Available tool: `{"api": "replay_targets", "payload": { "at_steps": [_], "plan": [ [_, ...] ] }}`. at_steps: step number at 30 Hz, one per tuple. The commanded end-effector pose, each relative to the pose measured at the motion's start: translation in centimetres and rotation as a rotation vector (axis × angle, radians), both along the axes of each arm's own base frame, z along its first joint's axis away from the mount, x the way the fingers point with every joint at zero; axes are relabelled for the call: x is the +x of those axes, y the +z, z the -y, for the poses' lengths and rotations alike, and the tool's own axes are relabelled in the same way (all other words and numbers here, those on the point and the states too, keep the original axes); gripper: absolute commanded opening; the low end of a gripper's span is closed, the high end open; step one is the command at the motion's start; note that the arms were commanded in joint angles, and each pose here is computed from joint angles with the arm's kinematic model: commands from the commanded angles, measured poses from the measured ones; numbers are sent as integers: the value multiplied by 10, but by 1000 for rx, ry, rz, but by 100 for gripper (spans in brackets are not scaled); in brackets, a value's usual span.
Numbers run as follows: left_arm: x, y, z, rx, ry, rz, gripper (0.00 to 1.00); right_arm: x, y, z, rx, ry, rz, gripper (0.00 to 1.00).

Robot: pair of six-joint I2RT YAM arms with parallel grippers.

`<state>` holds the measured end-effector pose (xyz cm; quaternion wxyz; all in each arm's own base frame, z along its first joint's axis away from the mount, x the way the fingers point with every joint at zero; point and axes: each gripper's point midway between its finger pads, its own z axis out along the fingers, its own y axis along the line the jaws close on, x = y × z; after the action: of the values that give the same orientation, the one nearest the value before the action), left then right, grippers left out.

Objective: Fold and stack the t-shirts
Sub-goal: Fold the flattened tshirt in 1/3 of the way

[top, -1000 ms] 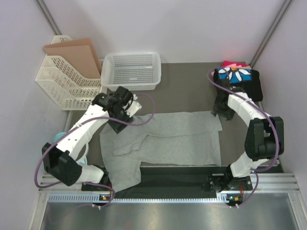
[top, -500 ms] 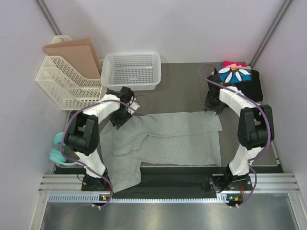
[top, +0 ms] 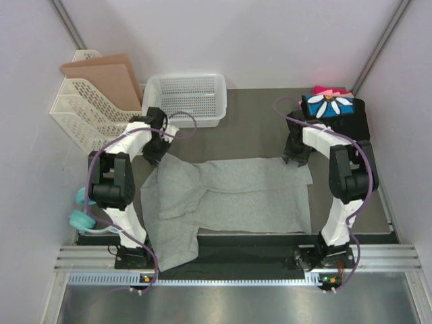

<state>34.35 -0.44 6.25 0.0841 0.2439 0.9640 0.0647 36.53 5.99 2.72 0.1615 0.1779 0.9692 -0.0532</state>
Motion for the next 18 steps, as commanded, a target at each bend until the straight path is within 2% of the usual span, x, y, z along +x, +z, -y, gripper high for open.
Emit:
{"api": "replay_targets", "payload": {
  "at_steps": [1,4,8,12,18],
  "plan": [
    [31,35,38,-197,13,110,30,11,-5,-1,-13,-7,24,49],
    [36,41,52,-270,33,86,30,15,-10,1,-31,-8,16,48],
    [32,28,65,-325,43,35,30,18,-20,5,-48,-11,-3,47],
    [23,0,63,-296,57,-7,31,20,-31,19,-60,-43,-34,46],
    [14,-16,43,-227,69,-4,34,18,-31,44,-40,-90,-38,46]
  ]
}}
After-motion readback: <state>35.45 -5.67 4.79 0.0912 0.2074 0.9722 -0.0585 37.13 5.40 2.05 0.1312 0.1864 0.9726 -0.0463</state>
